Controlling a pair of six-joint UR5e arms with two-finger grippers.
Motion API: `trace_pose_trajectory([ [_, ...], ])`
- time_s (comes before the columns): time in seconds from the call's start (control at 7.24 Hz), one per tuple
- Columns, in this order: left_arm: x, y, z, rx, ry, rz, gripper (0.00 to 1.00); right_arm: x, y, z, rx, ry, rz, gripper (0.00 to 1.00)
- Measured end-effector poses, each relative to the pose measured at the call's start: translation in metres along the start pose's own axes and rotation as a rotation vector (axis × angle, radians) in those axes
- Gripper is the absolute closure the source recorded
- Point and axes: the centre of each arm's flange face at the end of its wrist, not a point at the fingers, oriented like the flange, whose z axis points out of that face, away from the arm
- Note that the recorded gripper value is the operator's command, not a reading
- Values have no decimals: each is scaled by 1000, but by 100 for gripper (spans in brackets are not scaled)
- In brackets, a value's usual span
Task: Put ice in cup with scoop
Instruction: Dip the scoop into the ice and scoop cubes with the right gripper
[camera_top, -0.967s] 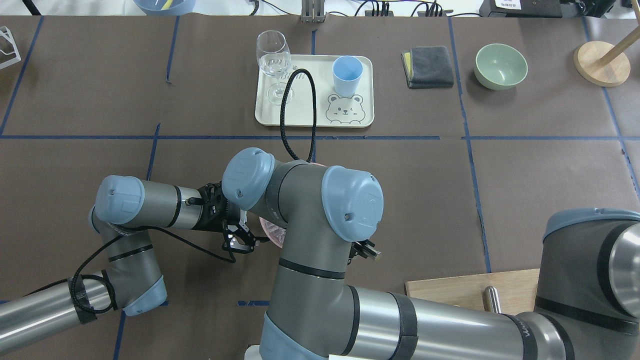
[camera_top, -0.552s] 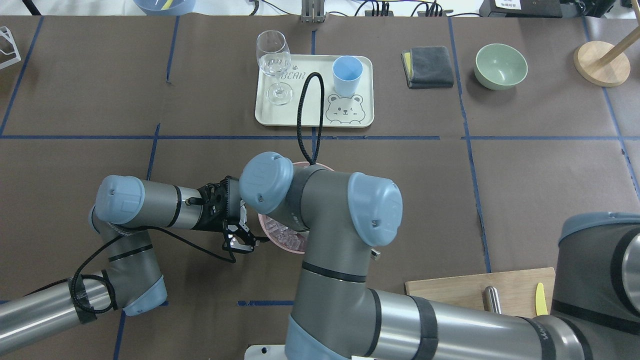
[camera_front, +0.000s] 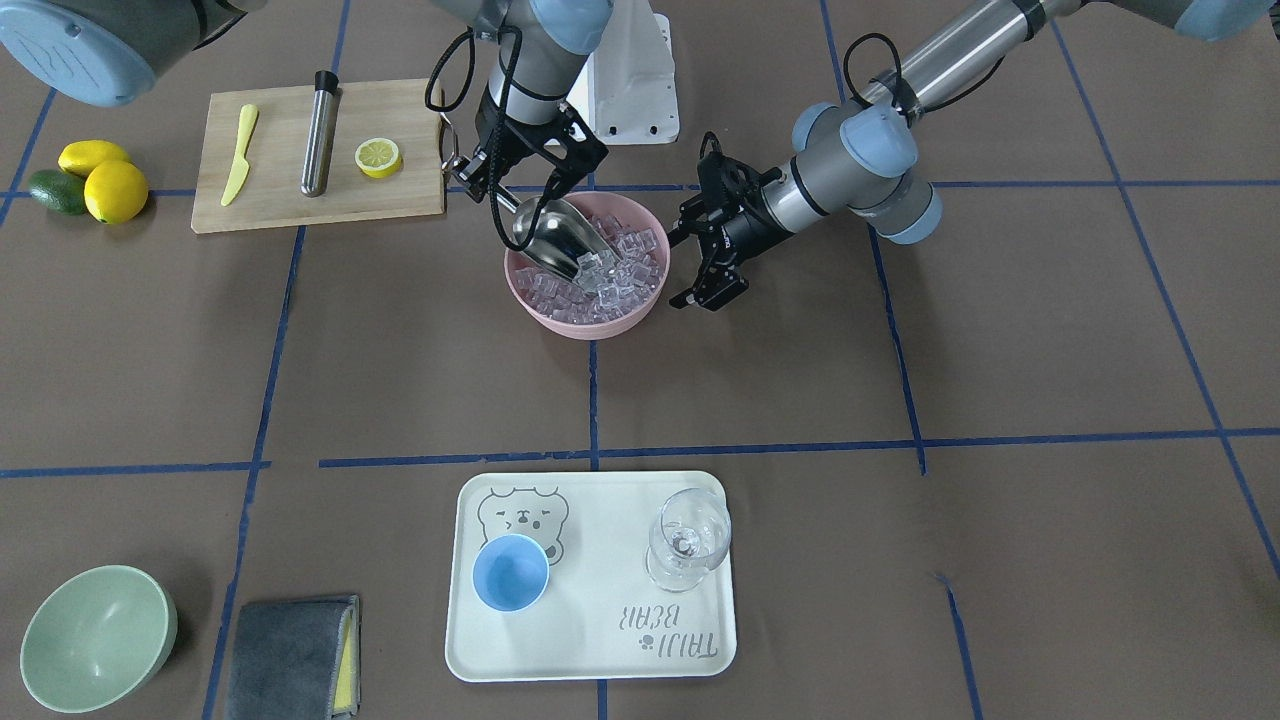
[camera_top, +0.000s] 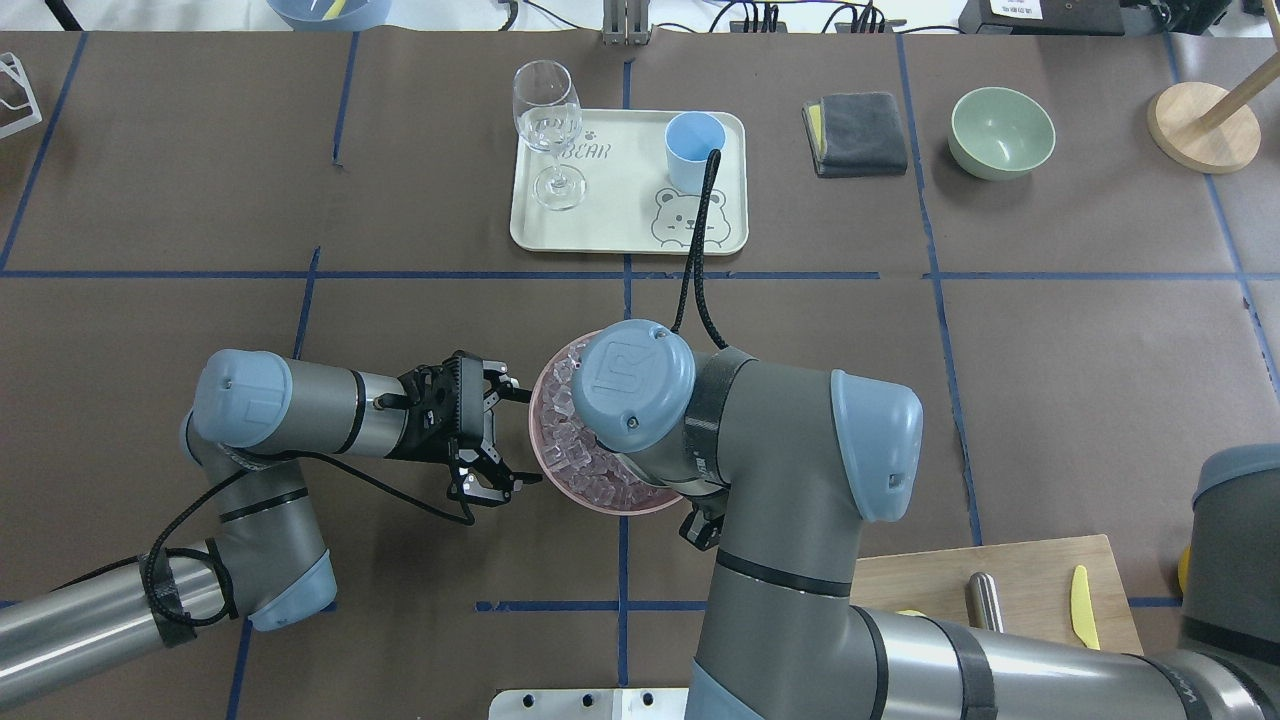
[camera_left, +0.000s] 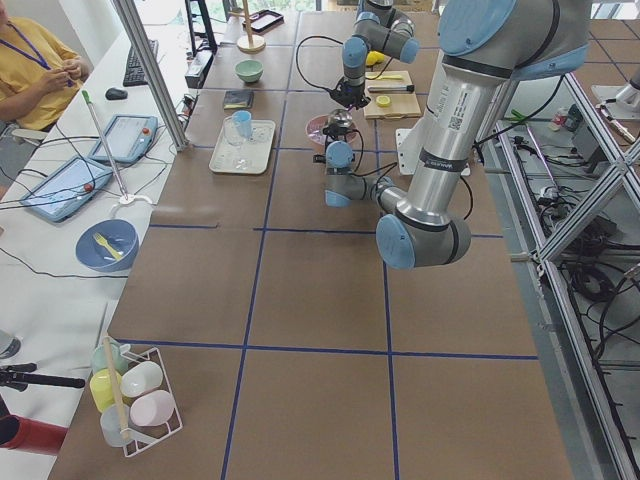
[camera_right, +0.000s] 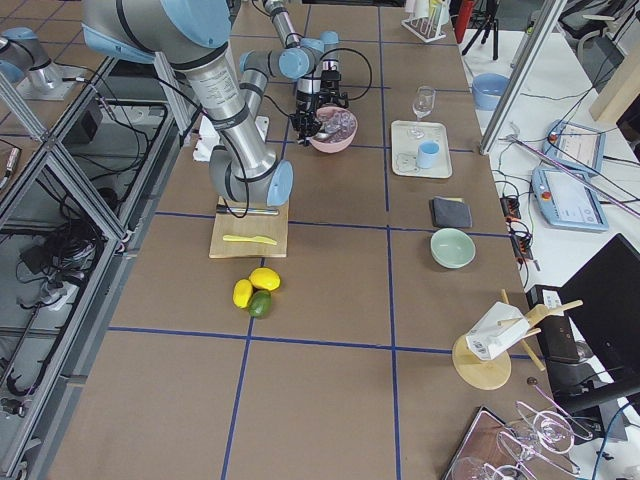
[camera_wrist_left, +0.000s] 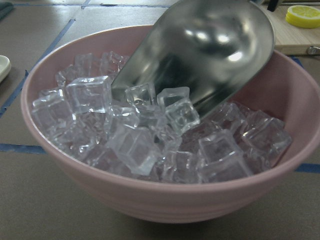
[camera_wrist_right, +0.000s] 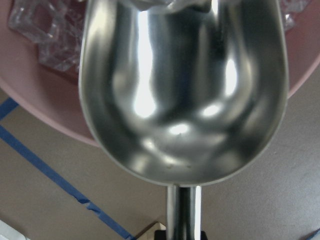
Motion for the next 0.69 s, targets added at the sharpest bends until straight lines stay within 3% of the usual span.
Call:
trace_pose_trajectory([
  [0.69,0,0,0,0,0,0,0,5,4,12,126,-49,52,100],
])
